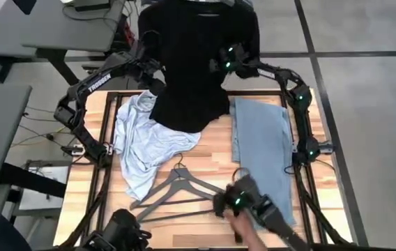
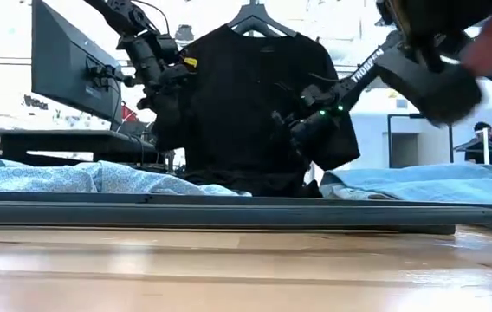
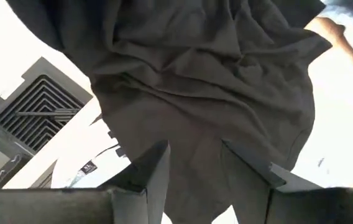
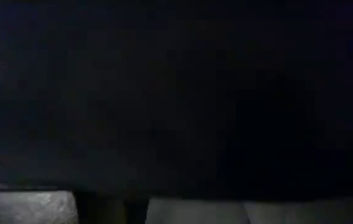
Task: Hang clothes
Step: Adjust black shirt on the rack
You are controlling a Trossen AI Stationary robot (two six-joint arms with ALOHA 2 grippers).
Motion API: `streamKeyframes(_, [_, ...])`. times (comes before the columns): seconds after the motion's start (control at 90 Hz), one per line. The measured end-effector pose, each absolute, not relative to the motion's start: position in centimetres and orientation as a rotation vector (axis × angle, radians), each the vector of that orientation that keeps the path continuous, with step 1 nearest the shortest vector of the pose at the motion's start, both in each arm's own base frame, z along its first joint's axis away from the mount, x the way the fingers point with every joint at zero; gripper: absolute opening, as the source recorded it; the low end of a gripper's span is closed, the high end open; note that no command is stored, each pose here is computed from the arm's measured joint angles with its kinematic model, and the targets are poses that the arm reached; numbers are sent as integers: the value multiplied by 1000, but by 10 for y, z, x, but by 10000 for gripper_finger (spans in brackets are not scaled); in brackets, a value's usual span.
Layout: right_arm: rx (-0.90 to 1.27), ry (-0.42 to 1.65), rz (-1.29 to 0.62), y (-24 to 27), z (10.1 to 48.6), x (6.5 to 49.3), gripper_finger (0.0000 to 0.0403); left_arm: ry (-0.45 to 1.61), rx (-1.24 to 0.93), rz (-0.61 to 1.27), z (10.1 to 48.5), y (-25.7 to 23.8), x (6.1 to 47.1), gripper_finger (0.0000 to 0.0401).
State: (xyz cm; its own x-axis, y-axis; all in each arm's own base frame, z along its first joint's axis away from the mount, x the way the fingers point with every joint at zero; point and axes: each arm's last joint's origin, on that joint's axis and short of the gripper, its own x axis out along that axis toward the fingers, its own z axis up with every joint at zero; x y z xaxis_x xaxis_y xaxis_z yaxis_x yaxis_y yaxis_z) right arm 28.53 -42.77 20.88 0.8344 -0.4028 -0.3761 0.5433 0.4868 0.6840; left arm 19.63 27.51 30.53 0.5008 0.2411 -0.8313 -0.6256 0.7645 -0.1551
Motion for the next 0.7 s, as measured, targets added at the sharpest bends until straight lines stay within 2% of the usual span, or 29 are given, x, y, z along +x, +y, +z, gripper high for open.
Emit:
streamKeyframes(0.133, [784, 7, -656, -459, 233, 250, 191, 904, -454, 530, 306, 273, 201, 123])
streamKeyframes(0.267, [769, -148, -713, -484, 263, 211, 191, 898, -435, 519, 306, 271, 204, 123])
streamKeyframes(0.422, [733, -239, -761, -501, 292, 173, 191, 891, -423, 512, 307, 270, 208, 123])
streamKeyframes(0.556, [725, -268, -727, -499, 309, 178, 191, 883, -415, 512, 307, 270, 209, 123])
streamKeyframes(0.7, [775, -196, -616, -490, 305, 197, 191, 876, -413, 516, 308, 271, 209, 123])
